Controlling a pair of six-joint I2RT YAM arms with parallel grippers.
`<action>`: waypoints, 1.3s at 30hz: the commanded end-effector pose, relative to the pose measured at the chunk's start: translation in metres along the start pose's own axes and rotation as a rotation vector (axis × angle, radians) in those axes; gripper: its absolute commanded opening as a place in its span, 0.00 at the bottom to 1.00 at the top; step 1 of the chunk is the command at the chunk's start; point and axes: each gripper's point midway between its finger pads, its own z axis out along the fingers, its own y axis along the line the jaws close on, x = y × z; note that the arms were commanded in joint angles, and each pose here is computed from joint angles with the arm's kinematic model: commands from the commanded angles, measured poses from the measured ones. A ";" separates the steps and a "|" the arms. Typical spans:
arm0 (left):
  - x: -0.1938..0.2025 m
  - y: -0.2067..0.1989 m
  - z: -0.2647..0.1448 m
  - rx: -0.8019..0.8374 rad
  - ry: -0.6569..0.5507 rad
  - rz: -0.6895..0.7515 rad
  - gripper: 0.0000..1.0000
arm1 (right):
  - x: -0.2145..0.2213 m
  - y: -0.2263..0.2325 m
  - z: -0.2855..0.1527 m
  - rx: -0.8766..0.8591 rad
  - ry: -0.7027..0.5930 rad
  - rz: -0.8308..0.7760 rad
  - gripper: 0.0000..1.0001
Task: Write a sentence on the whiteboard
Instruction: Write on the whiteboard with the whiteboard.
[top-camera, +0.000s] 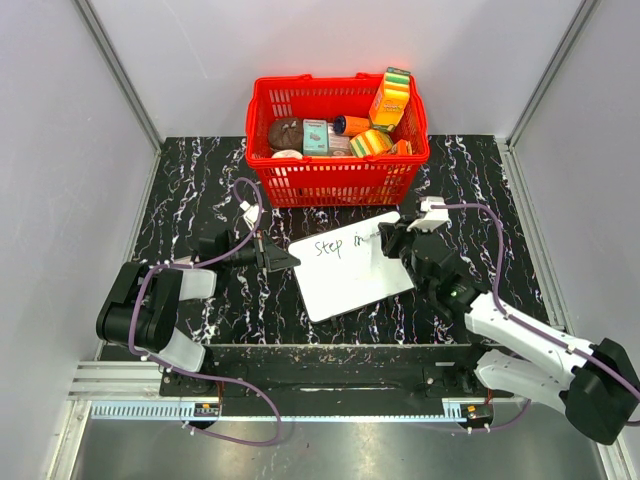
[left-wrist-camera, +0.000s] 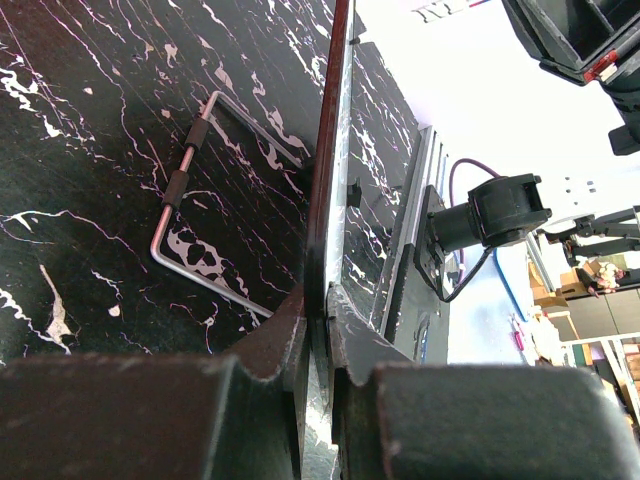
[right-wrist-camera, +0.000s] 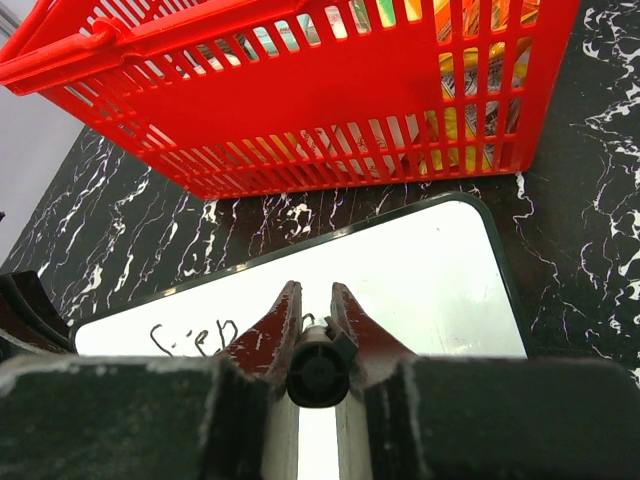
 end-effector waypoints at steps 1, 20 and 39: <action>-0.005 0.003 0.005 0.011 -0.001 0.103 0.00 | 0.002 -0.005 -0.003 0.004 0.006 0.010 0.00; -0.005 0.002 0.005 0.012 -0.001 0.106 0.00 | -0.047 0.005 -0.020 -0.038 -0.124 0.061 0.00; -0.006 0.003 0.006 0.011 -0.001 0.104 0.00 | -0.044 0.013 0.006 -0.021 -0.096 -0.005 0.00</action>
